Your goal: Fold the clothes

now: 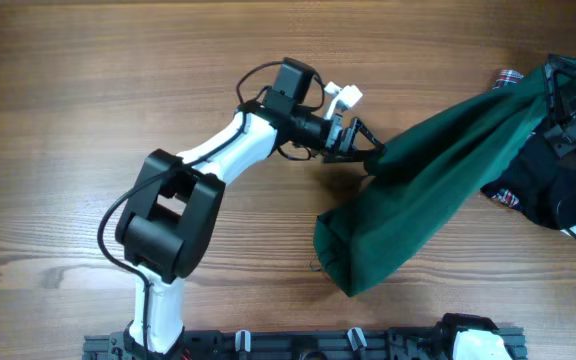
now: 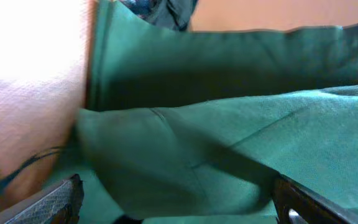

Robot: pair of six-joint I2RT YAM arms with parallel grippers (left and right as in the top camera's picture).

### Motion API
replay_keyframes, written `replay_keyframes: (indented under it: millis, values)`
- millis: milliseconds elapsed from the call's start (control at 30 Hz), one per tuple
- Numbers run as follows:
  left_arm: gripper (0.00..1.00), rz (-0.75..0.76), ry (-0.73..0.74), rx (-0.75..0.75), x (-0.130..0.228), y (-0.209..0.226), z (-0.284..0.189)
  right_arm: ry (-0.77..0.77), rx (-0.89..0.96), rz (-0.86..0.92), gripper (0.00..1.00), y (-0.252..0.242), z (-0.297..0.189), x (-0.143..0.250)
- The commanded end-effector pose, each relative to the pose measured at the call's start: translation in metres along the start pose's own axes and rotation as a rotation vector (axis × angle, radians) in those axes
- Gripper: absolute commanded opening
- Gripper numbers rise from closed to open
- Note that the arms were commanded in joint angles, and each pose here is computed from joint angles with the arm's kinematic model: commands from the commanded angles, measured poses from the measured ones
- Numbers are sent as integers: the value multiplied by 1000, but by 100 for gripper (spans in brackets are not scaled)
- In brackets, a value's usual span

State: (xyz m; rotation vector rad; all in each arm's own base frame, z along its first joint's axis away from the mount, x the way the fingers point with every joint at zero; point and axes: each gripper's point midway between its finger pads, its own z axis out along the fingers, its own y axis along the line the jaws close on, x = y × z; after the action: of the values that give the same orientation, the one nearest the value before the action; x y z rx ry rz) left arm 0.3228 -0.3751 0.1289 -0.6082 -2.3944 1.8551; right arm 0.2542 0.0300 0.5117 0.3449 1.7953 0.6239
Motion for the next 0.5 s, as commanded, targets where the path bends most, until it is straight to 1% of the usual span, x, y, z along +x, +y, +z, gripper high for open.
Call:
replay_keyframes:
  millis: [0,133,367,467]
  values:
    - [96,-41,74,96,14,-17,7,-15,-31,-3,4,9,-6,-5]
    - [96,-90,87,98,17,-18,11,-16,-26,-4,4,8,-6,-5]
    - [97,-89,82,104,13,-22,14,-16,-28,-2,4,8,-6,-5]
    - [97,-42,99,147,13,-34,17,-15,-27,-1,4,8,-6,-5]
